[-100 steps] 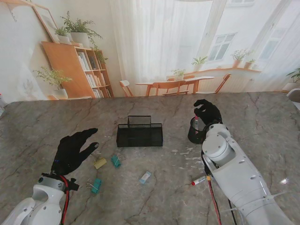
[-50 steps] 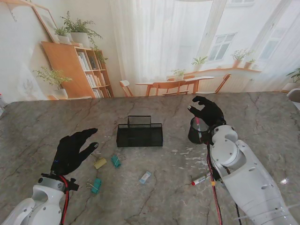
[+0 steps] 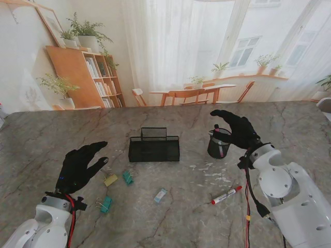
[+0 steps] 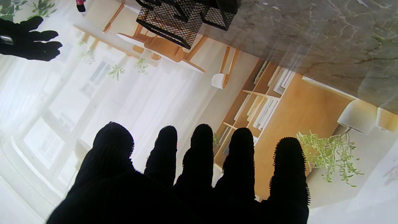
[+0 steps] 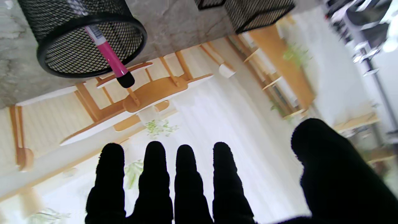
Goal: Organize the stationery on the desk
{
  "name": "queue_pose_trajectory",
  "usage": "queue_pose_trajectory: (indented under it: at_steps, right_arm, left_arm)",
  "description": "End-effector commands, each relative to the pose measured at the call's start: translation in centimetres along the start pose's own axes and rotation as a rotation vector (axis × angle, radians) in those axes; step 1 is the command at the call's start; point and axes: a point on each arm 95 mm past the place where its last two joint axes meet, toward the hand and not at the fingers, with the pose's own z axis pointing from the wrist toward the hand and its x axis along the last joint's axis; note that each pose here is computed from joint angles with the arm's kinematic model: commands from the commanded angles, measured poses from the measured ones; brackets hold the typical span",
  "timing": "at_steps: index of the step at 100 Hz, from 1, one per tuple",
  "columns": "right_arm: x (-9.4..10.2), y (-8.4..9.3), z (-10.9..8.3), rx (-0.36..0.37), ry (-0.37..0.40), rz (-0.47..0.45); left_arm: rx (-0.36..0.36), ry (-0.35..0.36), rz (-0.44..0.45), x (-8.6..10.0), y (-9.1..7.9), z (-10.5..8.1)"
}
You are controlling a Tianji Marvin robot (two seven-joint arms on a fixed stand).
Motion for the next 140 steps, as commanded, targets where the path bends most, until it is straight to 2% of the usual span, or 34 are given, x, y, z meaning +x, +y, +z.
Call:
queue_pose_trajectory:
  at_steps: [1,9,19,56,71,86,109,140]
  right_arm:
    - [-0.4,-0.7,-1.1,0.037,0.009,-0.022]
    - [-0.4,-1.2,-2.1,0.051,0.055,-0.054]
    - [-0.4,-1.9,-3.6,0.105,0.114,-0.095]
    - [-0.8,-4.9,-8.5,0.396,0.319,-0.290]
    - [-1.1,-6.1,-10.1,0.478,0.367,-0.361]
    - [-1.5,-7.0,-11.0,0.519,0.388,-0.452]
    - [-2.1,-8.6,-11.6,0.539,0.396,-0.527]
    - [-2.8,-10.2,-11.7,0.515,0.374,-0.617]
  left_arm:
    - [-0.005,0.003,-0.009,0.1,0.2,-0.2]
    - [-0.007,0.005,-0.010,0.2,0.2,-0.2]
    - [-0.008,0.006,-0.010,0.2,0.2,-0.1]
    - [-0.011,0.015,-0.021,0.4,0.4,-0.1]
    - [-0.005,0.014,-0.022,0.4,0.4,-0.1]
    - [-0.004,0.013,-0.023,0.4,0.4,-0.2]
    - [-0.003,0.012,-0.020,0.4,0.4,-0.2]
    - [-0.004,0.013,-0.018,0.4,0.3,-0.2]
